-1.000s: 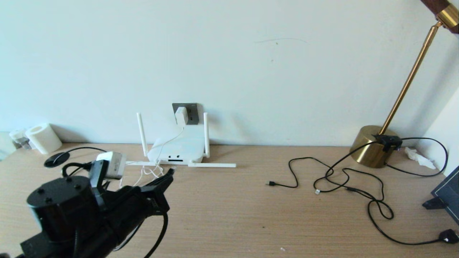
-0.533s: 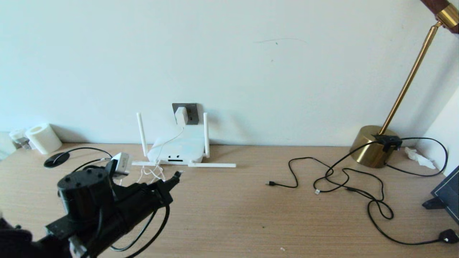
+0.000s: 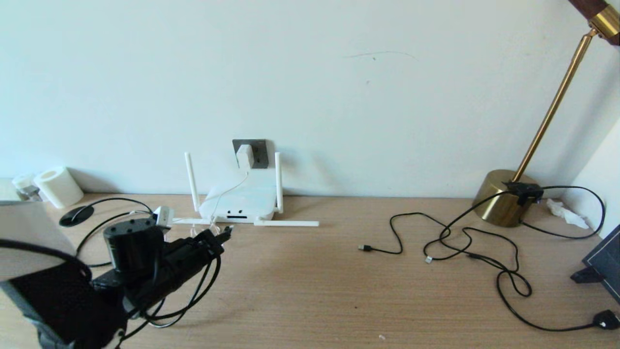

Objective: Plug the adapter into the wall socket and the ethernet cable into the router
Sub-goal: Align cable and router interface

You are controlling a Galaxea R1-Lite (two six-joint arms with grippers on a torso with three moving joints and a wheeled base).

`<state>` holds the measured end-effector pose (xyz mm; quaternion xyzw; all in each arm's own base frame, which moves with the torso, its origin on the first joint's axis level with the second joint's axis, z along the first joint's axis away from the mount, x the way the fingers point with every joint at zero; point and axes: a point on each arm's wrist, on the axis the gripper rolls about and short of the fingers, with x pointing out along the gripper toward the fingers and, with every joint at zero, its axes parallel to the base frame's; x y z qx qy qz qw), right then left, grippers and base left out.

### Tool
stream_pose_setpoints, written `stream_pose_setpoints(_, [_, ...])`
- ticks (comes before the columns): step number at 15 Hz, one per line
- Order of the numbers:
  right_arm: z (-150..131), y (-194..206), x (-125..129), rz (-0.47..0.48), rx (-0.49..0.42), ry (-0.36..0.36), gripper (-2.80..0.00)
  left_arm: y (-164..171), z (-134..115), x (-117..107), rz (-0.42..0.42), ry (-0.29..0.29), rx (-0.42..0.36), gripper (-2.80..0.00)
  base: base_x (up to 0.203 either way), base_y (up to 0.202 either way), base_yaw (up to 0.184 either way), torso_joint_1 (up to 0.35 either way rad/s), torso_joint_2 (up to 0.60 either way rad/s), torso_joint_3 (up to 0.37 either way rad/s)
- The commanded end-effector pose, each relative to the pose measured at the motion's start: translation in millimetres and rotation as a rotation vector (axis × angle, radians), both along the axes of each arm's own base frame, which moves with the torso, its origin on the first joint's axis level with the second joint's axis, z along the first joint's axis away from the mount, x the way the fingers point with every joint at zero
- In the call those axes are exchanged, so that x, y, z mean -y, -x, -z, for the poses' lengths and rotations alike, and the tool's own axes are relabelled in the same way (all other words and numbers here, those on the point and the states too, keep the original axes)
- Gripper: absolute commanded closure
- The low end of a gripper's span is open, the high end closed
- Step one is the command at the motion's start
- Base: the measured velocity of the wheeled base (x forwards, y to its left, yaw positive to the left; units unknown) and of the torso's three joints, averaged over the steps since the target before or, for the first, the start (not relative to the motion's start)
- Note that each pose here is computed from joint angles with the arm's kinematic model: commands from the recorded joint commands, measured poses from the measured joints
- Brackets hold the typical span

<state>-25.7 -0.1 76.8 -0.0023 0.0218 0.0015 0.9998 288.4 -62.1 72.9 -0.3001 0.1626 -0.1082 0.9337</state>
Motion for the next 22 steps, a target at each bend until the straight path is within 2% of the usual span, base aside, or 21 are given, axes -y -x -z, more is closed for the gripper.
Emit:
stream_pose_setpoints(1, [0, 0, 0, 0.0, -0.001, 0.0, 0.0, -10, 19, 1, -0.004, 0.001, -0.029, 0.0, 0.0, 0.0, 0.0, 0.0, 0.0, 0.0])
stream_pose_setpoints(4, [0, 0, 0, 0.0, -0.002, 0.0, 0.0, -18, 30, 5, 0.002, 0.004, -0.005, 0.0, 0.0, 0.0, 0.0, 0.0, 0.0, 0.0])
stream_pose_setpoints(12, [0, 0, 0, 0.0, -0.001, 0.0, 0.0, -23, 30, 9, 0.005, 0.017, 0.006, 0.0, 0.0, 0.0, 0.0, 0.0, 0.0, 0.0])
stream_pose_setpoints(19, [0, 0, 0, 0.0, -0.002, 0.0, 0.0, -26, 29, 13, 0.013, 0.011, 0.023, 0.0, 0.0, 0.0, 0.0, 0.0, 0.0, 0.0])
stream_pose_setpoints(22, [0, 0, 0, 0.0, -0.002, 0.0, 0.0, -31, 35, 14, 0.002, -0.014, 0.019, 0.0, 0.0, 0.0, 0.0, 0.0, 0.0, 0.0])
